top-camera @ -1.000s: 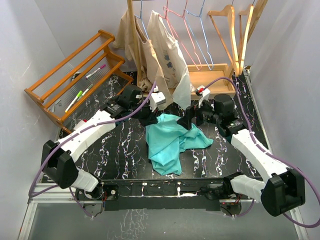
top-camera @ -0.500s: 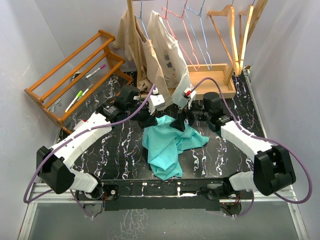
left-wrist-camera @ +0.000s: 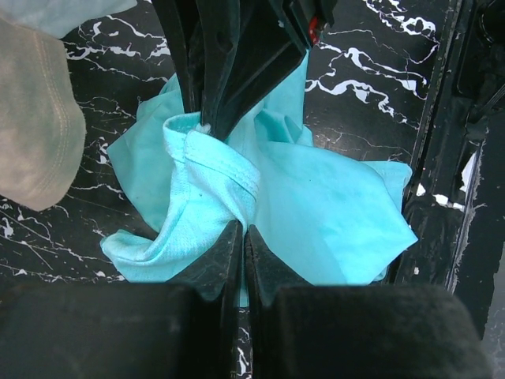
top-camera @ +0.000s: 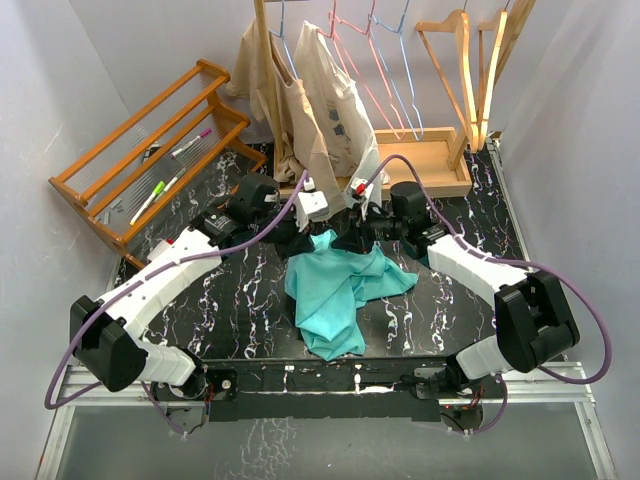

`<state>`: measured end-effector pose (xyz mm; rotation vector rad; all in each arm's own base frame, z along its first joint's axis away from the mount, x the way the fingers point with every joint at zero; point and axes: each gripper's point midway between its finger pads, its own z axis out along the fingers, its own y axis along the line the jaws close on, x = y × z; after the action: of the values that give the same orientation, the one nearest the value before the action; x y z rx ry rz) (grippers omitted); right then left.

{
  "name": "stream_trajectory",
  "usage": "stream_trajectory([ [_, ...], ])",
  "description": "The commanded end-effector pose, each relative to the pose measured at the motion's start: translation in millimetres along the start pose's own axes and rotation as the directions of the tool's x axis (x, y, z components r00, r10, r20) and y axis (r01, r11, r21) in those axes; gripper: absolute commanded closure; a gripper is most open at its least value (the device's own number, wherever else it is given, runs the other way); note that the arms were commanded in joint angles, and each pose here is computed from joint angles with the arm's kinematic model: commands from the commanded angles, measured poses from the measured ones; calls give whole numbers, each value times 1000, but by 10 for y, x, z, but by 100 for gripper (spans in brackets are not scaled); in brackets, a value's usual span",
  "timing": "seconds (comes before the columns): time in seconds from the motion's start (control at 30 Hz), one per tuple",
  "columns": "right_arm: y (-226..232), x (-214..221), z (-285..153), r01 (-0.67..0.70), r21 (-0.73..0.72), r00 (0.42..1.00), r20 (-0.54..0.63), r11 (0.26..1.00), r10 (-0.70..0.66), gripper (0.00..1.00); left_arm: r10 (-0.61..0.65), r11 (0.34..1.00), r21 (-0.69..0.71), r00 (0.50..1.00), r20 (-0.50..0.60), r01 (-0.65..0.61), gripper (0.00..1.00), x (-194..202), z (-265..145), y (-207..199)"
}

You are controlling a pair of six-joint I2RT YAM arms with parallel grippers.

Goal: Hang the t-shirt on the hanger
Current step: Pick up the T-shirt from the center of the board.

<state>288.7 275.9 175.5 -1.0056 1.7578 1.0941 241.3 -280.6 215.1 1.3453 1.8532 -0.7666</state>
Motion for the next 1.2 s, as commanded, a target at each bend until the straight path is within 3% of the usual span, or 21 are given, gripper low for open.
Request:
stream_trajectory([
  [0.0, 72, -227, 40, 91, 6, 995, 46, 996, -91, 92, 4, 1000, 31, 998, 55, -6, 100, -101, -87, -138],
  [0.07, 98, -200, 7, 91, 26, 995, 32, 995, -92, 92, -6, 1000, 29, 999, 43, 5, 97, -21, -69, -143],
  [0.2, 173, -100, -95, 76, 61, 997, 4, 995, -76, 92, -24, 1000, -13, 1000, 15, 24, 44, 182, -11, -91],
  [0.27, 209, -11, -140, 61, 82, 998, -18, 995, -60, 92, -35, 998, -43, 999, 15, 36, 27, 234, 15, -39],
  [0.3, 237, 18, -176, 55, 93, 998, -23, 994, -53, 92, -44, 998, -51, 999, 14, 44, 24, 256, 29, -22],
  [0.57, 321, 372, -293, -8, 133, 996, -84, 991, 19, 92, -40, 999, -20, 998, 48, 41, 21, 358, 58, 67],
  [0.77, 364, 429, -279, -8, 139, 993, -113, 990, 24, 92, -44, 983, 183, 988, 149, 16, 22, 229, -87, 151],
  [0.97, 364, 433, -266, -7, 159, 992, -120, 987, 26, 92, -60, 934, 356, 988, 142, 5, 26, 98, 35, 109],
  [1.17, 320, 409, -280, 2, 190, 992, -125, 982, 22, 92, 46, 931, 357, 994, 98, -79, 29, 122, 235, -129],
])
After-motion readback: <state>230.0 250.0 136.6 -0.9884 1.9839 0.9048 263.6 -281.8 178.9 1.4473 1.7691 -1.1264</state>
